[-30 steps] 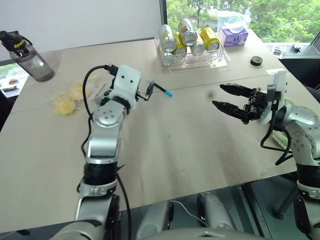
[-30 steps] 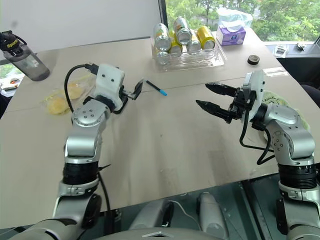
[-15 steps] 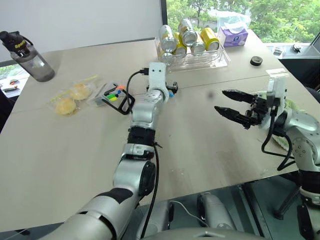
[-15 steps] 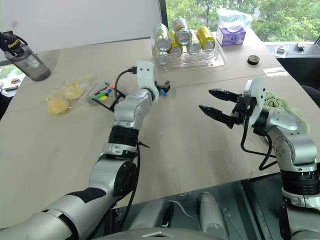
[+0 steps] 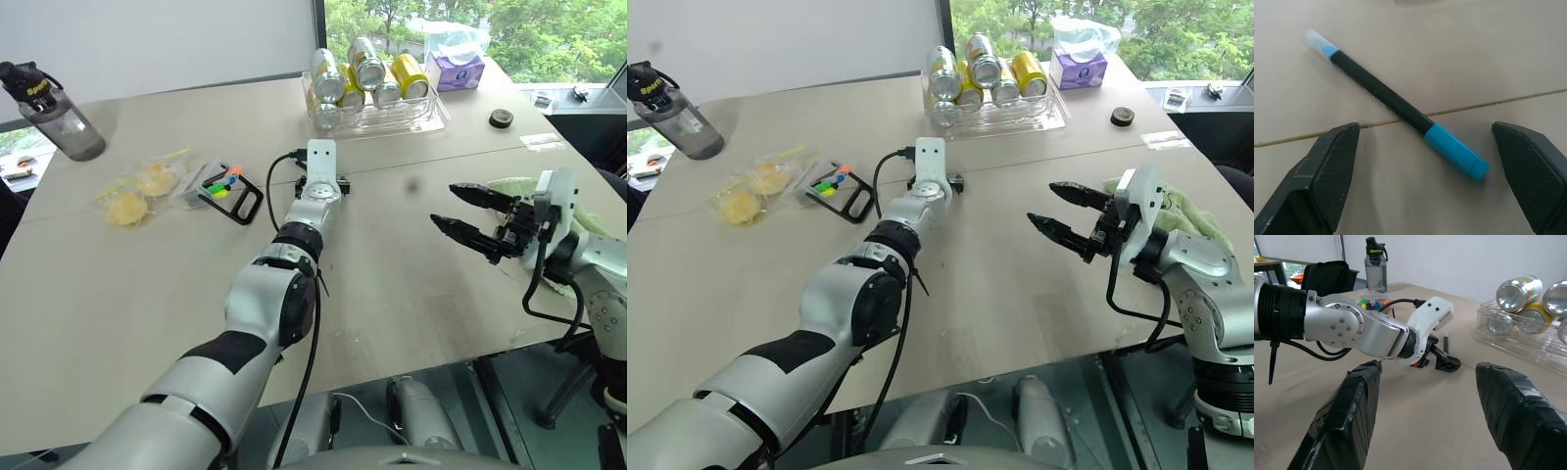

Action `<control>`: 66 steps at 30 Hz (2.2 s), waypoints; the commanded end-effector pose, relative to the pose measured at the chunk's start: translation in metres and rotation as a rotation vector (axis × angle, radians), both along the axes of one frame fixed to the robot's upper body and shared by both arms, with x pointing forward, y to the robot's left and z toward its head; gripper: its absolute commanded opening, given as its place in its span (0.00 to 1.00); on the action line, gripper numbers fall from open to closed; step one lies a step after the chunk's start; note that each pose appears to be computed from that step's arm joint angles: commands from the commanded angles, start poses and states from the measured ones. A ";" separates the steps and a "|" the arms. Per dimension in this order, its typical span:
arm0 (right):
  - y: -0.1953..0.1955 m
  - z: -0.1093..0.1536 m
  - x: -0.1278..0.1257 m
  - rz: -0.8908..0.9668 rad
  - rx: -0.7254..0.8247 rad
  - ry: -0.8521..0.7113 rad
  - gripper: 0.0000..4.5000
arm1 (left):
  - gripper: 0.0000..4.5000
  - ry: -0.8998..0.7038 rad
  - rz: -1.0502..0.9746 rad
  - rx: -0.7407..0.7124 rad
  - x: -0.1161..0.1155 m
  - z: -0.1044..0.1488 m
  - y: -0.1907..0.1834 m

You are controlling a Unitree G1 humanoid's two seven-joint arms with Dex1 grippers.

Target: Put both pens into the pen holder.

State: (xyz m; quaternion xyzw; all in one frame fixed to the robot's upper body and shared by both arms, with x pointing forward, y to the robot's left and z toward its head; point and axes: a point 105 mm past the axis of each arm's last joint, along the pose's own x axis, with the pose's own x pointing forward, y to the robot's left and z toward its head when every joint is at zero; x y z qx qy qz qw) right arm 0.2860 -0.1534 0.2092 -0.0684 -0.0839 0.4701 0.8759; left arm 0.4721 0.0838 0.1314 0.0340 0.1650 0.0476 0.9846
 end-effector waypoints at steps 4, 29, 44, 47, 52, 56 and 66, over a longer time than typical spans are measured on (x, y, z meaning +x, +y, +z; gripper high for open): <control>-0.020 0.005 0.012 -0.203 -0.036 0.000 0.74 | 0.99 0.007 0.015 0.014 0.000 0.001 0.000; -0.024 -0.017 0.017 -0.294 -0.156 0.088 0.74 | 0.01 0.060 0.090 -0.050 -0.006 -0.010 0.004; -0.013 -0.025 0.020 -0.243 -0.145 0.105 0.74 | 0.01 0.033 -0.055 -0.021 -0.056 -0.015 0.042; -0.012 -0.024 0.021 -0.232 -0.145 0.102 0.74 | 0.01 0.021 -0.101 -0.051 -0.070 -0.007 0.054; -0.004 -0.023 0.024 -0.197 -0.108 0.112 0.74 | 0.01 -0.008 -0.257 -0.078 -0.095 0.004 0.061; 0.015 -0.017 0.027 -0.143 -0.003 0.152 0.74 | 0.01 -0.121 -0.507 -0.139 -0.116 0.019 0.045; 0.047 -0.001 0.041 -0.079 0.263 0.344 0.74 | 0.01 -0.283 -0.919 -0.246 -0.160 0.033 0.006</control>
